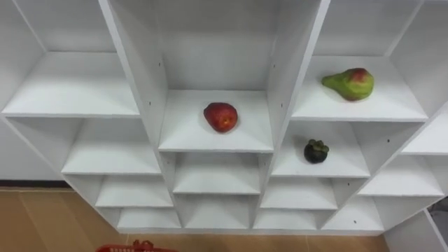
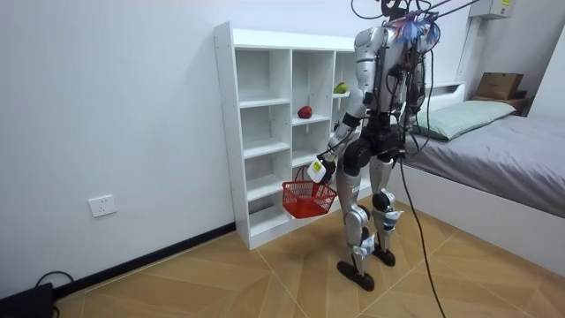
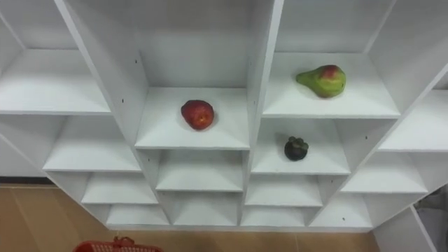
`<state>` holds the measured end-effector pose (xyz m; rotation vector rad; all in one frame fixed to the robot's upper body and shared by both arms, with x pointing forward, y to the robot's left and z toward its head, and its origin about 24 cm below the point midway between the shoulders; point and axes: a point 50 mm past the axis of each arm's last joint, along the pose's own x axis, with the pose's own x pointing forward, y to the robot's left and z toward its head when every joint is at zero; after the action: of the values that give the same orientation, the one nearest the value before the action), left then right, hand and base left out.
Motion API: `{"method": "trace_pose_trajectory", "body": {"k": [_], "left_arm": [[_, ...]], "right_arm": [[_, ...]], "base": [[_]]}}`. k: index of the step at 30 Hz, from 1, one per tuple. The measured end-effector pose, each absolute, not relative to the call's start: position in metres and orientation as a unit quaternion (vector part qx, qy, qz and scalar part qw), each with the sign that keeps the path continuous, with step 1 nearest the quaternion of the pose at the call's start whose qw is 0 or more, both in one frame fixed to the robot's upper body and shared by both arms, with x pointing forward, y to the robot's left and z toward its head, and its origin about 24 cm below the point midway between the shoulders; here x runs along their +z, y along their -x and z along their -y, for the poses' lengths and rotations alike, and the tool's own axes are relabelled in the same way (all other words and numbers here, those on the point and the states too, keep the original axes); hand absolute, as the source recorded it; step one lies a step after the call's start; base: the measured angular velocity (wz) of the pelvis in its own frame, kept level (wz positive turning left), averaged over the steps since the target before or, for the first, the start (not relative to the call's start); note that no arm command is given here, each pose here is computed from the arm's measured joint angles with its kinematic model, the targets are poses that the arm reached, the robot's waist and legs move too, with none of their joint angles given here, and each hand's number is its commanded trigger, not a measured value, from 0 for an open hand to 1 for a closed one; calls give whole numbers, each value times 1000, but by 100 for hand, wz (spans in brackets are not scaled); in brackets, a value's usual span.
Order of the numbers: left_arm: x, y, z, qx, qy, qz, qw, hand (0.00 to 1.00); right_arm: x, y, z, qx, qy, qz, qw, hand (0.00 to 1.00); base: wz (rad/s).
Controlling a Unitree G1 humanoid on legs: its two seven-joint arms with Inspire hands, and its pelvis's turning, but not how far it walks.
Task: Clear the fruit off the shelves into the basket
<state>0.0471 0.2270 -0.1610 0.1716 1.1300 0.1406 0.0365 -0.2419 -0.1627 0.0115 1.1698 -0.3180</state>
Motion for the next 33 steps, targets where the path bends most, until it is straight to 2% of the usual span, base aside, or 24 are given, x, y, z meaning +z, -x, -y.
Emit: {"method": "trace_pose_trajectory", "body": {"k": [8,16,24,33], "left_arm": [[-157,-55,-227,64,-92,-513,851,100],[-154,-60,-224,57,-101,-488,865,100],[-149,-65,-222,47,-102,-465,878,100],[-150,-62,-220,28,-101,-470,877,100]], "right_arm": [[-147,-64,237,-127,9,-469,874,0],[-101,-106,229,-114,10,-310,944,0],[-63,-127,222,-99,10,-209,973,0],[-29,-144,209,-77,43,-125,988,0]], "base": [[-9],[-9],[-9],[-9]]}}
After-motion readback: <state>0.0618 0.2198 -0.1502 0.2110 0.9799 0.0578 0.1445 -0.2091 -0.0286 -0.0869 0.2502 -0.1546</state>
